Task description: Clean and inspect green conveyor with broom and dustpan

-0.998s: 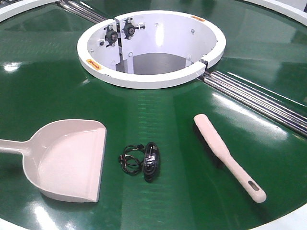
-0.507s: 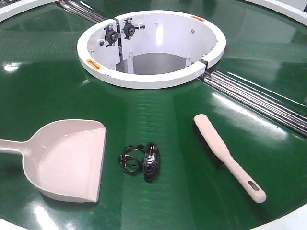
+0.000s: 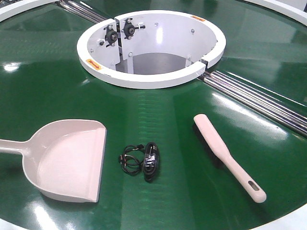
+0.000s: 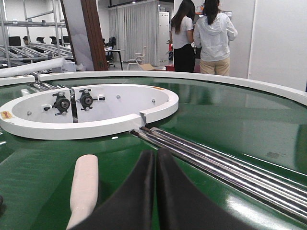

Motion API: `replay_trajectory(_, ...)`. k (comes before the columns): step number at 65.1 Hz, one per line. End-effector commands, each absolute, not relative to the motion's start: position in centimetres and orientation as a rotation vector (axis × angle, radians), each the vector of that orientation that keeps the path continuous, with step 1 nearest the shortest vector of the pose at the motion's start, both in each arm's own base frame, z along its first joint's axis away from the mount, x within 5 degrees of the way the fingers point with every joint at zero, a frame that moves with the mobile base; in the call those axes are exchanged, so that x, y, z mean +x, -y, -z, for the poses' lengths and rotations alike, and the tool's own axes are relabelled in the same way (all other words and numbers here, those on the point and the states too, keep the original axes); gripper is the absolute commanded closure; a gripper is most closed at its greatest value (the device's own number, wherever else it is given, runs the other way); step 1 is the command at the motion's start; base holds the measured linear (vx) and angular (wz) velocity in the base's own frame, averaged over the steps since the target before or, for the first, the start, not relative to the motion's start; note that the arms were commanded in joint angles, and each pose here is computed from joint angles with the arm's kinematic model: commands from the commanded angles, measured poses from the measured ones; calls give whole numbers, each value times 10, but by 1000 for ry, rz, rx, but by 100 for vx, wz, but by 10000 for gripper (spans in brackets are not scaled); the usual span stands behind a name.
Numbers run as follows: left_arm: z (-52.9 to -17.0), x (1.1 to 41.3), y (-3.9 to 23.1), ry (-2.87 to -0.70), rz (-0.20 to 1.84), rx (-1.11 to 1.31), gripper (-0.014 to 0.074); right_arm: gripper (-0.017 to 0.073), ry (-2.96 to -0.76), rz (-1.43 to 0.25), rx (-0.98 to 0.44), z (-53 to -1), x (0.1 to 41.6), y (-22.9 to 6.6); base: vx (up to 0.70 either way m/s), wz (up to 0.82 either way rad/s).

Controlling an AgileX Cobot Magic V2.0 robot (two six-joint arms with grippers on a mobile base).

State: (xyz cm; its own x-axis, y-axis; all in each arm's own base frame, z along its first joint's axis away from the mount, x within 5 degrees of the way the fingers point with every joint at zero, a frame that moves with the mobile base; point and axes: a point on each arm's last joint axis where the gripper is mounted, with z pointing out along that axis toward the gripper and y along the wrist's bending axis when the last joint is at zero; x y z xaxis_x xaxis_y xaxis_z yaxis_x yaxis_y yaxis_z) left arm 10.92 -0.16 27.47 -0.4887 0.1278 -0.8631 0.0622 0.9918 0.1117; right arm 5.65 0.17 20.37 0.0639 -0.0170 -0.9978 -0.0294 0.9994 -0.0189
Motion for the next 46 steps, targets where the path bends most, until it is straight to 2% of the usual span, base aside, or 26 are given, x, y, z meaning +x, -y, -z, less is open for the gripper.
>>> replay_trajectory(1,-288,116,2,-2011,-76,124,586,568,-1422,-14,-41,-210,55,-2,0,0)
replay_trajectory(5,-287,117,2,-2022,-78,126,560,568,-1422,-14,-41,-210,55,-2,0,0)
replay_trajectory(12,-288,118,1,-2059,-86,128,462,568,-1422,-14,-41,-210,55,-2,0,0)
replay_trajectory(17,-292,120,1,-2064,-90,128,360,568,-1422,-14,-41,-210,55,-2,0,0)
replay_trajectory(25,-296,120,1,-2052,-102,134,143,568,-1422,-14,-41,-210,55,-2,0,0)
replay_trajectory(31,-297,121,0,-2041,-114,142,35,568,-1422,-14,-41,-210,55,-2,0,0)
replay_trajectory(37,-297,121,0,-2043,-111,141,-8,568,-1422,-14,-41,-210,55,-2,0,0)
replay_trajectory(46,-308,118,-2,-2077,-193,225,13,568,-1423,-14,-41,-210,55,-2,0,0)
